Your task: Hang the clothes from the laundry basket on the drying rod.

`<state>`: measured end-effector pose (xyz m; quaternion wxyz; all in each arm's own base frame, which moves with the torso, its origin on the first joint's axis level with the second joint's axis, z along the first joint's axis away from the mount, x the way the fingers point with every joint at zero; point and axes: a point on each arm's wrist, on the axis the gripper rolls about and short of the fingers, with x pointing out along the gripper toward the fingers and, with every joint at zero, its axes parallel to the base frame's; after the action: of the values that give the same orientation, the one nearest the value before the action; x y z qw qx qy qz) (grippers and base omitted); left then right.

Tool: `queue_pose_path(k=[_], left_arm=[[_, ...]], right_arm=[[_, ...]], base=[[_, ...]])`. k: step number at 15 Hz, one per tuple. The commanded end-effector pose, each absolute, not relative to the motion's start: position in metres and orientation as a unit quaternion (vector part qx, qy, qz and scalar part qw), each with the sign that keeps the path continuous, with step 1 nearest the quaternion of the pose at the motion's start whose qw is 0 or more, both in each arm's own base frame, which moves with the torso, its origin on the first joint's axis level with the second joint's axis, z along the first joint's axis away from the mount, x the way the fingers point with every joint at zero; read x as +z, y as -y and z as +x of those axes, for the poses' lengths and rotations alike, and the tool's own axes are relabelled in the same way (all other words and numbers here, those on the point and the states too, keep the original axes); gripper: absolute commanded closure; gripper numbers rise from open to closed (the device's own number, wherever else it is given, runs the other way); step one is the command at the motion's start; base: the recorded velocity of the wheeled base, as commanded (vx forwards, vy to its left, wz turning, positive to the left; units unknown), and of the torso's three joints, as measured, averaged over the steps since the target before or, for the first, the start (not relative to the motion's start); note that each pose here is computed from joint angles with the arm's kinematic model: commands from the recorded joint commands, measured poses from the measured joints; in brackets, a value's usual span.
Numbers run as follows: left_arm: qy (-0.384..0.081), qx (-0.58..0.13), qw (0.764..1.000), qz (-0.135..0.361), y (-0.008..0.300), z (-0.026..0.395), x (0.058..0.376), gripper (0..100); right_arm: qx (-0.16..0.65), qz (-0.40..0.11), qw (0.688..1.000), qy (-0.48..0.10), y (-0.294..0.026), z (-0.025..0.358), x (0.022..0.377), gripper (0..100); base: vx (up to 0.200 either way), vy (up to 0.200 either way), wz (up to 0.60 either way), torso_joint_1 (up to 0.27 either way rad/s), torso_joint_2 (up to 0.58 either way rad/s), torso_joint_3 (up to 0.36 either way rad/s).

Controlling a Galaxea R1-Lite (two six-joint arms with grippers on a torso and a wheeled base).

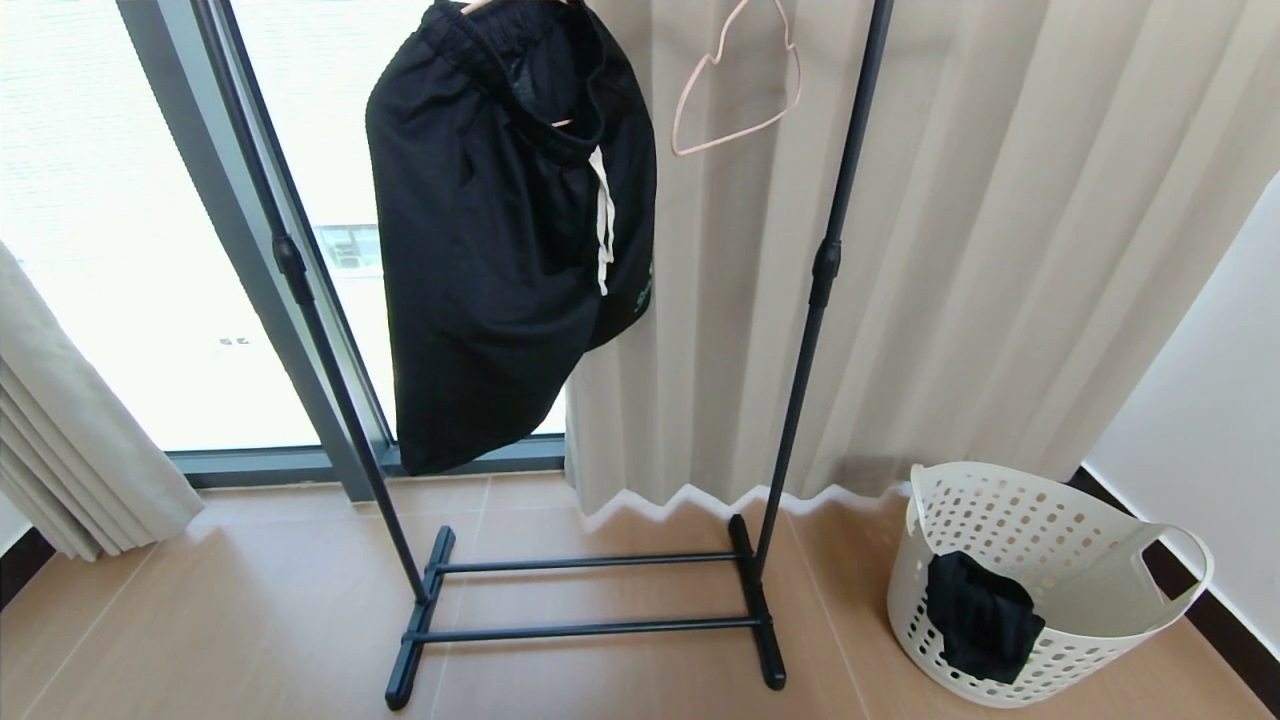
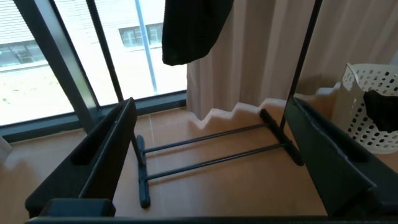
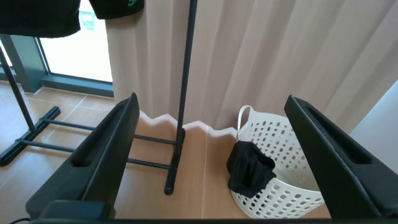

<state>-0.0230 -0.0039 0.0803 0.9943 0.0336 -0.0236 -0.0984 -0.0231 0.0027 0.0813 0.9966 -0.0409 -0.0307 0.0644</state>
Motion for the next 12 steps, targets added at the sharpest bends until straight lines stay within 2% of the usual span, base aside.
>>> queue_pose_path(k=[1,3,9,11,12], left_arm=[[0.023,-0.098,0.994,0.034,0.0039,-0.0229,0.0803,0],[0.023,-0.097,0.994,0.032,0.0038,-0.0228,0.0803,0],[0.023,-0.097,0.994,0.032,0.0038,-0.0228,0.0803,0],[0.023,-0.097,0.994,0.032,0.0038,-0.0228,0.0803,0],[0.022,-0.097,0.994,0.032,0.0038,-0.0228,0.0802,0]], right_arm=[[0.065,-0.041,0.997,0.031,-0.0027,-0.0232,0.0813,0],[0.065,-0.041,0.997,0.03,-0.0027,-0.0232,0.0811,0],[0.066,-0.041,0.997,0.03,-0.0027,-0.0232,0.0811,0],[0.066,-0.041,0.997,0.03,-0.0027,-0.0232,0.0811,0],[0.066,-0.041,0.997,0.03,-0.0027,-0.0232,0.0811,0]], base=[[0.0,0.0,0.0,0.0,0.0,0.0],[0.0,0.0,0.0,0.0,0.0,0.0],[0.0,0.0,-0.6,0.001,0.0,0.005],[0.0,0.0,0.0,0.0,0.0,0.0],[0.0,-0.2,0.0,0.007,0.0,-0.002]])
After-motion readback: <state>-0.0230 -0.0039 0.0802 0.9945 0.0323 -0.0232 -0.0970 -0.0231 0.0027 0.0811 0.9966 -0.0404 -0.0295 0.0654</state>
